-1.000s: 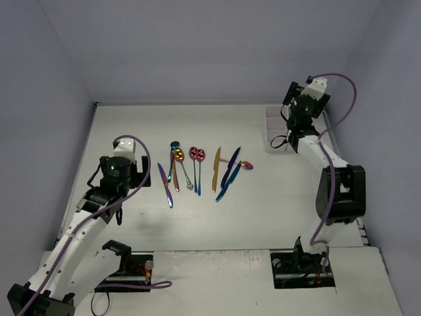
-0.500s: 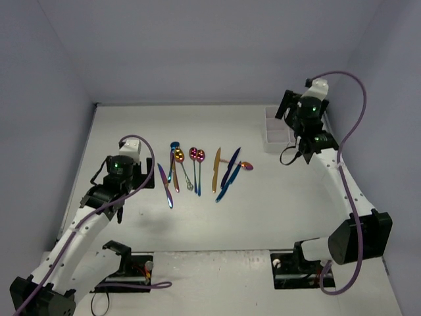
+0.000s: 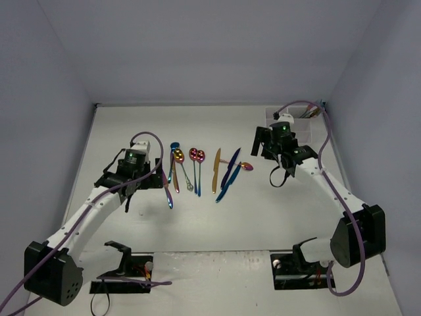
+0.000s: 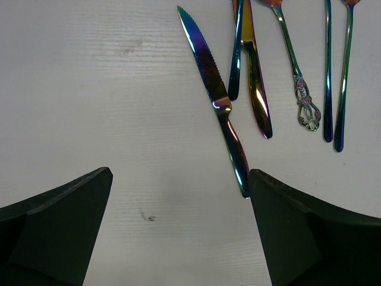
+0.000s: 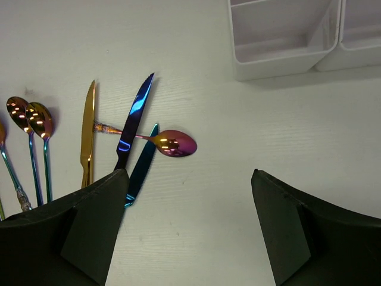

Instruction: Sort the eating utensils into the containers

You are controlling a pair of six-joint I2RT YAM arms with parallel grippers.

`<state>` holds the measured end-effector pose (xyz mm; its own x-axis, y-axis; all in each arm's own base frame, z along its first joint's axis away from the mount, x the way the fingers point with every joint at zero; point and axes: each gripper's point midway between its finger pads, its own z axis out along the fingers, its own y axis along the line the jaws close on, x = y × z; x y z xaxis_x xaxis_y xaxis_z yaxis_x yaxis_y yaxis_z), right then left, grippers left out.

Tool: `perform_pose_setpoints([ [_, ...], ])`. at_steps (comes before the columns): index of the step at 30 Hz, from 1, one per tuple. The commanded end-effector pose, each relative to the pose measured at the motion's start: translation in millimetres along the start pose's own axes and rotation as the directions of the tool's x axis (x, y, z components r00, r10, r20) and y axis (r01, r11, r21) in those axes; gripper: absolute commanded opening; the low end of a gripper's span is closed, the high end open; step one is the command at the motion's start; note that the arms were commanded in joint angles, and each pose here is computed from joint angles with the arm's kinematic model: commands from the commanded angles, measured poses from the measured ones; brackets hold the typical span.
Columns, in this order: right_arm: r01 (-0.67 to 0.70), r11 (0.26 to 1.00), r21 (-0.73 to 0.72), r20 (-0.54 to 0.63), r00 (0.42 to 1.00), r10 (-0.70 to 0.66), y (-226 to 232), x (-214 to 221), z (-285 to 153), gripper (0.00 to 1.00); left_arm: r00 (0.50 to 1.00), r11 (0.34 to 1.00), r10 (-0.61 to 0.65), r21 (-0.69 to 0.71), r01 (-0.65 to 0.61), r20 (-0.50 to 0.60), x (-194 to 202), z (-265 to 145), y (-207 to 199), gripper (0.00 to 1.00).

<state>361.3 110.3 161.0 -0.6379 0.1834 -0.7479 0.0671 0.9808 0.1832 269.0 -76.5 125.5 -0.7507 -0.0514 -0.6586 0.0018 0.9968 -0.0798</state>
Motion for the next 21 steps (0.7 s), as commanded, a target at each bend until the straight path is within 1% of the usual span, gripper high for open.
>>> perform_pose_setpoints([
  [1, -0.038, 0.999, -0.018, 0.029, 0.999, 0.038, 8, -1, -5, 0.82, 0.983, 0.984, -0.178, -0.002, 0.178, -0.053, -4, 11, -16, 0.94],
  [4, -0.031, 0.999, -0.017, 0.018, 0.999, 0.031, 5, 7, -6, 0.82, 0.972, 0.977, -0.211, -0.043, 0.207, -0.105, 6, 24, -22, 0.89],
  [8, -0.018, 1.0, -0.017, 0.003, 1.0, 0.018, 2, 17, -8, 0.82, 0.965, 0.974, -0.213, -0.116, 0.197, -0.155, 14, 41, -31, 0.86],
  [12, -0.013, 1.0, -0.02, 0.002, 1.0, 0.013, -1, 22, -11, 0.83, 0.957, 0.964, -0.235, -0.163, 0.208, -0.17, 15, 55, -35, 0.8],
  [14, -0.014, 1.0, -0.022, 0.002, 1.0, 0.014, -2, 25, -13, 0.83, 0.952, 0.96, -0.243, -0.189, 0.207, -0.188, 20, 63, -35, 0.75],
  [18, -0.008, 1.0, -0.027, 0.003, 1.0, 0.008, -5, 29, -17, 0.83, 0.942, 0.949, -0.263, -0.233, 0.213, -0.208, 26, 74, -33, 0.63],
  [21, -0.005, 1.0, -0.026, 0.001, 1.0, 0.005, -7, 33, -19, 0.83, 0.936, 0.944, -0.272, -0.25, 0.215, -0.222, 30, 81, -33, 0.59],
])
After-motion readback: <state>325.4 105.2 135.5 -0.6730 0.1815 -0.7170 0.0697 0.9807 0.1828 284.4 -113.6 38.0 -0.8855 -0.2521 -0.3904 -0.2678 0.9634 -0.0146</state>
